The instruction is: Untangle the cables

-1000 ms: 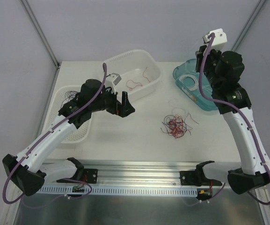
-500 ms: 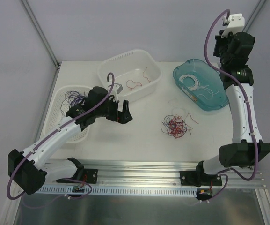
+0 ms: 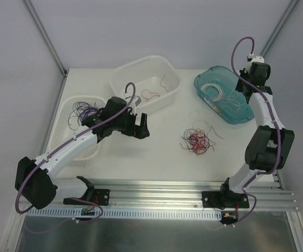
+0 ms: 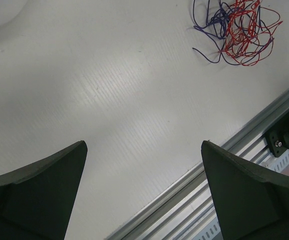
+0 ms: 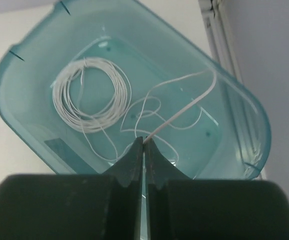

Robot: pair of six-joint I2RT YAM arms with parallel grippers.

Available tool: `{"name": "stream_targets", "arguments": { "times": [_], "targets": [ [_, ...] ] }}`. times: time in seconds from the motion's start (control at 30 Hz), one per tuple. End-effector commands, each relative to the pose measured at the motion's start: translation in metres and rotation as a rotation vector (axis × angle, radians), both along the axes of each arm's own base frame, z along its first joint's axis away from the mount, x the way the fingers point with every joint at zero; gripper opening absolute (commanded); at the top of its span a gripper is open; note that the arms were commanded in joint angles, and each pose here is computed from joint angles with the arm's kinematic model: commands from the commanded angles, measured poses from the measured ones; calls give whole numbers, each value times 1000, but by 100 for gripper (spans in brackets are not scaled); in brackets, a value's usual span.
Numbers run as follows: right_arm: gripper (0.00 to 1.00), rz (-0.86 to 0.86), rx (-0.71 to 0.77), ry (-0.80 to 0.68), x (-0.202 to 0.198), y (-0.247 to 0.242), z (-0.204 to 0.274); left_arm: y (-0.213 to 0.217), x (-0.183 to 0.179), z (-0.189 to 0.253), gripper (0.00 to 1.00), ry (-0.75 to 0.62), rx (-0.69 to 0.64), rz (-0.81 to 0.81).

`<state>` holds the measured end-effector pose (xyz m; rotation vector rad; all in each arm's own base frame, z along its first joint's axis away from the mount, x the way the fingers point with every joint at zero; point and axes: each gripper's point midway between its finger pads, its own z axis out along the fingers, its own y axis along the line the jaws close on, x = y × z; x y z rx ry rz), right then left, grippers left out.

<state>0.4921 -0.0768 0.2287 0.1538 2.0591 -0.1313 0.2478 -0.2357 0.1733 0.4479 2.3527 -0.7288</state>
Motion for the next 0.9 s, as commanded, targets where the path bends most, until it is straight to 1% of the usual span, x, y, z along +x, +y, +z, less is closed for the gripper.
{"name": "stream_targets", "arguments": {
  "times": [0.0,0.03,0.1,0.13,0.2,0.23,0.3,0.33,0.4,0.53,0.6,0.63,0.67,0.77,0.87],
  "targets": [
    [1,-45,98,28,5,-4,-21,-9,5,9,99,-24,-19,-18],
    [3,-52,107,81,5,-5,-39,-10,6,9,99,-21,-20,-18],
    [14,-83,113,133,-1,-8,-50,-12,5,5,99,-5,-18,-23],
    [32,-93,116,138,-3,-9,-50,-13,5,5,99,-2,-22,-29],
    [46,-118,128,139,-7,-10,-46,-15,5,2,99,12,-21,-30],
    [59,-123,132,143,-12,-8,-42,-15,4,1,99,17,-22,-32],
    [69,-140,131,133,-20,-4,-29,-17,5,-3,99,32,-20,-34],
    [76,-130,125,131,-23,4,-23,-17,5,-4,99,35,-17,-35],
    [80,-119,114,144,-33,15,-16,-20,5,-8,99,51,-16,-44],
    [80,15,145,166,-49,67,-15,-25,6,-11,99,72,-20,-56],
    [79,92,189,221,-62,87,-30,-26,8,-13,99,79,-18,-58],
    [78,165,182,248,-67,109,-36,-27,8,-14,99,83,-17,-59],
    [77,203,180,281,-73,119,-45,-27,8,-16,99,90,-15,-60],
    [75,283,148,399,-88,136,-79,-29,8,-17,99,99,-19,-68],
    [73,347,167,513,-96,148,-111,-29,5,-19,99,109,-21,-75]
  ]
}}
